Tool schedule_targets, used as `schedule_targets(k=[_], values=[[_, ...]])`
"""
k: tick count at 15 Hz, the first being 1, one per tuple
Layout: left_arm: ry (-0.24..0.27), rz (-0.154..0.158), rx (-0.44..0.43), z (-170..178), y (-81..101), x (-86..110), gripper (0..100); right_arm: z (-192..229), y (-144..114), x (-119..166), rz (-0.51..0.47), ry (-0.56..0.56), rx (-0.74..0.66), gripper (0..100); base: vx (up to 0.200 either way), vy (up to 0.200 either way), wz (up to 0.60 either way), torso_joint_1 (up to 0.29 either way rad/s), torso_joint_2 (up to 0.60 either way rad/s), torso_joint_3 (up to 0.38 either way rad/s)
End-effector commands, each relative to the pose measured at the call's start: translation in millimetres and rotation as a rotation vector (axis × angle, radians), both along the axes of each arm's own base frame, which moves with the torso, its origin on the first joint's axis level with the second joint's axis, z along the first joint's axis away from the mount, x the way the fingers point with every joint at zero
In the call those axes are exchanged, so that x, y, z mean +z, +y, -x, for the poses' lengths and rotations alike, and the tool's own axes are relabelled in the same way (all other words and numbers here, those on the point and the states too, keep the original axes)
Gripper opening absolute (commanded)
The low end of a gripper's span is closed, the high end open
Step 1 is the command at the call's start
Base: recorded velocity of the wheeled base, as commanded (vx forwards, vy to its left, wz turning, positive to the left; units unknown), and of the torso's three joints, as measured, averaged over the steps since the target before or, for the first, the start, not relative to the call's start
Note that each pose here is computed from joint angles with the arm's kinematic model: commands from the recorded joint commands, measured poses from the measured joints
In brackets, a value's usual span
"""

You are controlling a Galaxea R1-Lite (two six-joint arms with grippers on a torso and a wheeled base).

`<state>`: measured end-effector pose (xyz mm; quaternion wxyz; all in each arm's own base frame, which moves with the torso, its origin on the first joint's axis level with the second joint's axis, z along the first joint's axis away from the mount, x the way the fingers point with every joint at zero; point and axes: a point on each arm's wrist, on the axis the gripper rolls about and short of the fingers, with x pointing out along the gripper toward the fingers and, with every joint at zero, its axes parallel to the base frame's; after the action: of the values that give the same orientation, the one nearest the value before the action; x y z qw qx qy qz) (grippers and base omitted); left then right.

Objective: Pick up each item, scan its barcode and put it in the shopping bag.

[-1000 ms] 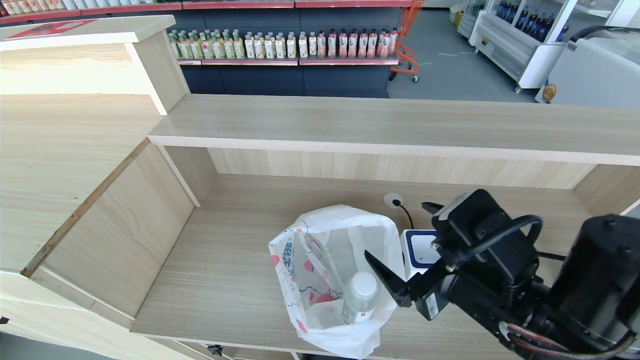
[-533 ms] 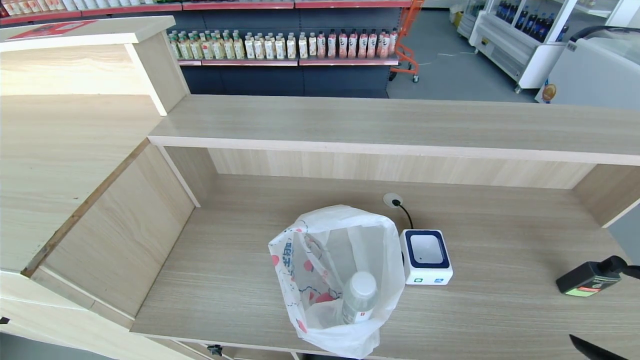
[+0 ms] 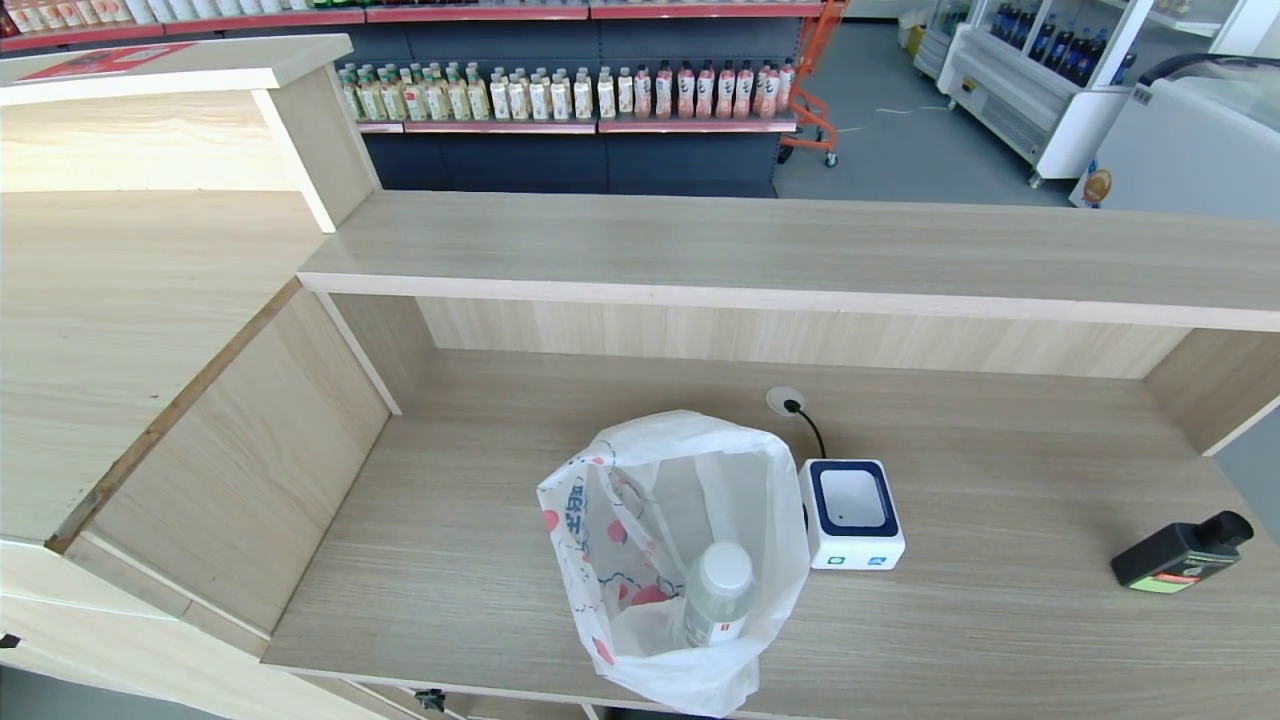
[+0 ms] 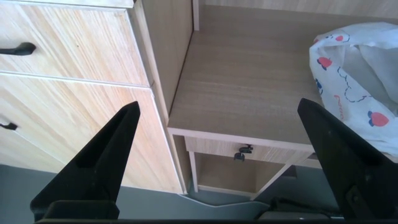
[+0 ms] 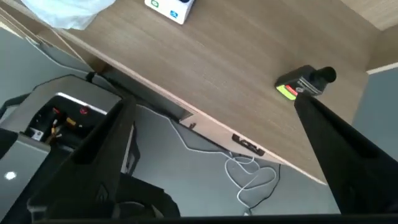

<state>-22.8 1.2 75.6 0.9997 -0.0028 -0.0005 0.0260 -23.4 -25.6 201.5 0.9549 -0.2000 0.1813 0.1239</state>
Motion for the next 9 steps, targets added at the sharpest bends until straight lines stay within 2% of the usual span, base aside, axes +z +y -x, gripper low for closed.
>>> schedule_targets(k=[1,4,6,9], values=[[-0.001,0.001,0.0,0.0,0.0,0.0,100,5.8,-0.6,-7.7,-0.046,-0.012,-0.083,100,0.0,0.0,0.0,0.0,0.0,0.0],[-0.001,0.001,0.0,0.0,0.0,0.0,100,0.7,7.3,-18.8,-0.078,-0.064,-0.244,100,0.0,0.0,0.0,0.0,0.0,0.0],[-0.001,0.001,0.0,0.0,0.0,0.0,100,-5.0,11.6,-23.3,-0.089,-0.091,-0.325,100,0.0,-0.2,0.0,0.005,0.0,0.002],[-0.001,0.002,0.0,0.0,0.0,0.0,100,-7.5,12.7,-29.4,-0.093,-0.107,-0.349,100,0.0,-0.2,0.0,0.006,0.0,0.002]])
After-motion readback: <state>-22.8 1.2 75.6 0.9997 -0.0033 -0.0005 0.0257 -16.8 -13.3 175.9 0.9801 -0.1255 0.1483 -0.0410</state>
